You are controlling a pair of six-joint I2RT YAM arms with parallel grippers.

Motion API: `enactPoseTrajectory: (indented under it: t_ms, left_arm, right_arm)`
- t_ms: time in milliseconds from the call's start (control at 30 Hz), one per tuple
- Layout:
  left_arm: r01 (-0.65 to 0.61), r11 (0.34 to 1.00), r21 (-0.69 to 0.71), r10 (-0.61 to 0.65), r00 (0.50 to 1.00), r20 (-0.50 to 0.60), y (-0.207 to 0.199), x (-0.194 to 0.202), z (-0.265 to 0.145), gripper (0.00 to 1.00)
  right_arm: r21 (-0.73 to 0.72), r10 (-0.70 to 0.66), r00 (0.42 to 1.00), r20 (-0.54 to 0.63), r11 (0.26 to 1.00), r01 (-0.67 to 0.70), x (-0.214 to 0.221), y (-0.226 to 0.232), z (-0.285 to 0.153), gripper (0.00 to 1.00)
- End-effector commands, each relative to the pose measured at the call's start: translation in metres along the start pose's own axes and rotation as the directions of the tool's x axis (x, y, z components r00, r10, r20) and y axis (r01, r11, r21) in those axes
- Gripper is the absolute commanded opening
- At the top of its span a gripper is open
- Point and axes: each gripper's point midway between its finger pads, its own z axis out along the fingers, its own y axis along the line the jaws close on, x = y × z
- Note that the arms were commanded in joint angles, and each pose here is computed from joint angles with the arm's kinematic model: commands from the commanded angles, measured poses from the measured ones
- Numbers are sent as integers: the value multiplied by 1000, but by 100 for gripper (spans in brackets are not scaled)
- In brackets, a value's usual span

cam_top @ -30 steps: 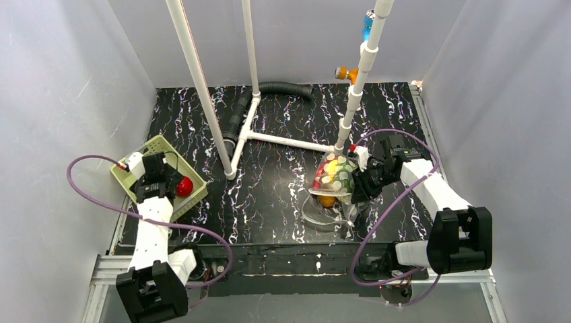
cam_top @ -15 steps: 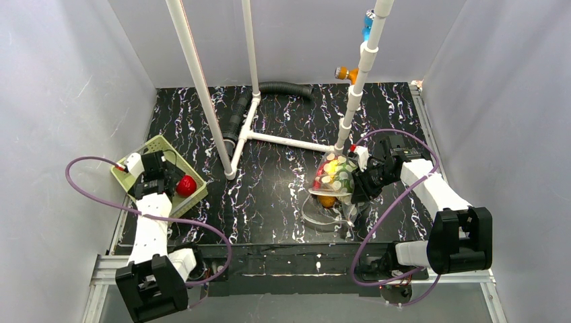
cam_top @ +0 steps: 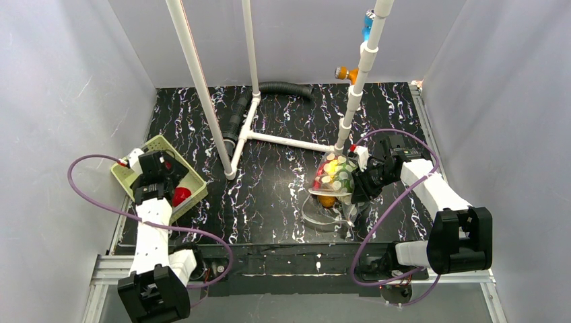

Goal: Open the zip-top bag and remove the fake food
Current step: Place the fake fruit in the bin.

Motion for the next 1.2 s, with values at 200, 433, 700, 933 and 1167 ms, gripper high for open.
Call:
enactPoseTrajectory:
  t_ms: [200, 433, 700, 933, 1167]
  left_arm:
    - [-79, 937, 339, 98, 994, -40, -47, 16, -23, 98]
    - [-95, 854, 512, 153, 986, -71, -69, 33, -44, 98]
    - [-38, 759, 650, 195, 966, -171, -89, 56, -66, 100]
    - [45, 703, 710, 201, 944, -260, -96, 74, -82, 99]
    - [101, 668, 738, 200, 930, -309, -99, 87, -95, 99]
  right_arm:
    - [-6, -46, 998, 51, 999, 46, -17, 4, -10, 35]
    - [-16, -48, 998, 51, 999, 49, -16, 6, -11, 35]
    - [-27, -54, 997, 52, 998, 56, -16, 8, -11, 36]
    - [-35, -57, 997, 55, 998, 59, -16, 9, -11, 36]
    - [-40, -60, 996, 59, 997, 63, -17, 11, -11, 36]
